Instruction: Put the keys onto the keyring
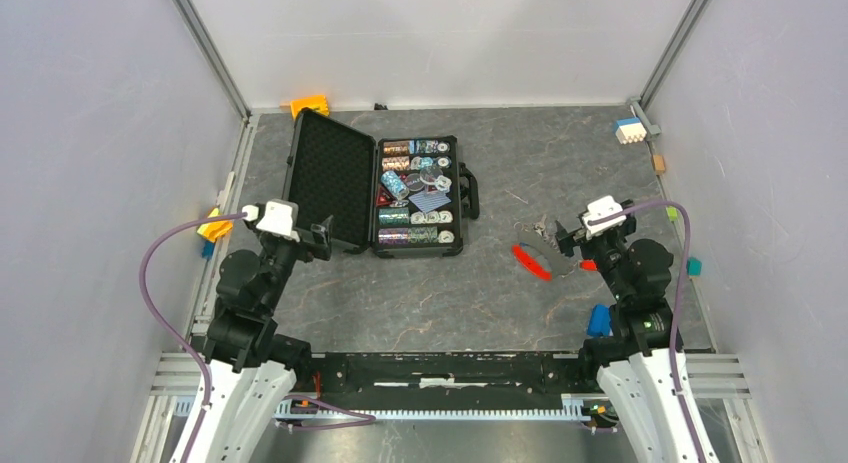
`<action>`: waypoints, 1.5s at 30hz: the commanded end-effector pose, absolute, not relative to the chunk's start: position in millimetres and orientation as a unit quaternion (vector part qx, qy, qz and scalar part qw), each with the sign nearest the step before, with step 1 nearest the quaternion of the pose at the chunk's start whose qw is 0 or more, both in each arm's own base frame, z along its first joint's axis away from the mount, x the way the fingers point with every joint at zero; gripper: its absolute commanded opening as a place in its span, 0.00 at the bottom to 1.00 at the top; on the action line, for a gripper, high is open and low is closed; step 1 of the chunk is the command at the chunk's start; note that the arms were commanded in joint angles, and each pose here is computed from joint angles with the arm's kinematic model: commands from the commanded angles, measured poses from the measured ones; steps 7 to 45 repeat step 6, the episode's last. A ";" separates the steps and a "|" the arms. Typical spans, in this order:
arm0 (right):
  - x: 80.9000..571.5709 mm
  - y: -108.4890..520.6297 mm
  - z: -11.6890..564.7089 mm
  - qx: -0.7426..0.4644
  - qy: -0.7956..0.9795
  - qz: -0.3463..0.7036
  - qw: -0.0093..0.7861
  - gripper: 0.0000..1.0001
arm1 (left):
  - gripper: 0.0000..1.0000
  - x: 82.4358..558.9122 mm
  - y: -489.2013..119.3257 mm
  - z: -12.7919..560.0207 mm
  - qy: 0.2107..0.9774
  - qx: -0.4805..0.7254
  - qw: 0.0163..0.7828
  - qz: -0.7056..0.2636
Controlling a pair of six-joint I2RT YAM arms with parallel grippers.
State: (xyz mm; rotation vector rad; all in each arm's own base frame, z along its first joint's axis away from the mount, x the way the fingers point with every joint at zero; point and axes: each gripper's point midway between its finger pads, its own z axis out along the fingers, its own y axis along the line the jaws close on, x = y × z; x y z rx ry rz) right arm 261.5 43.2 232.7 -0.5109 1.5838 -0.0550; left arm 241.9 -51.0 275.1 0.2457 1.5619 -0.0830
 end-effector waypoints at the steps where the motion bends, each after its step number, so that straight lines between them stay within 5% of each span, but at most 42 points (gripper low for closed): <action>1: 261.4 47.4 261.5 -0.225 0.678 -0.016 0.699 0.98 | 1.00 242.8 -54.2 270.2 0.706 0.112 0.698 -0.047; 45: 260.6 50.2 258.0 -0.232 0.680 -0.011 0.696 0.98 | 1.00 242.5 -55.2 268.1 0.707 0.119 0.695 -0.047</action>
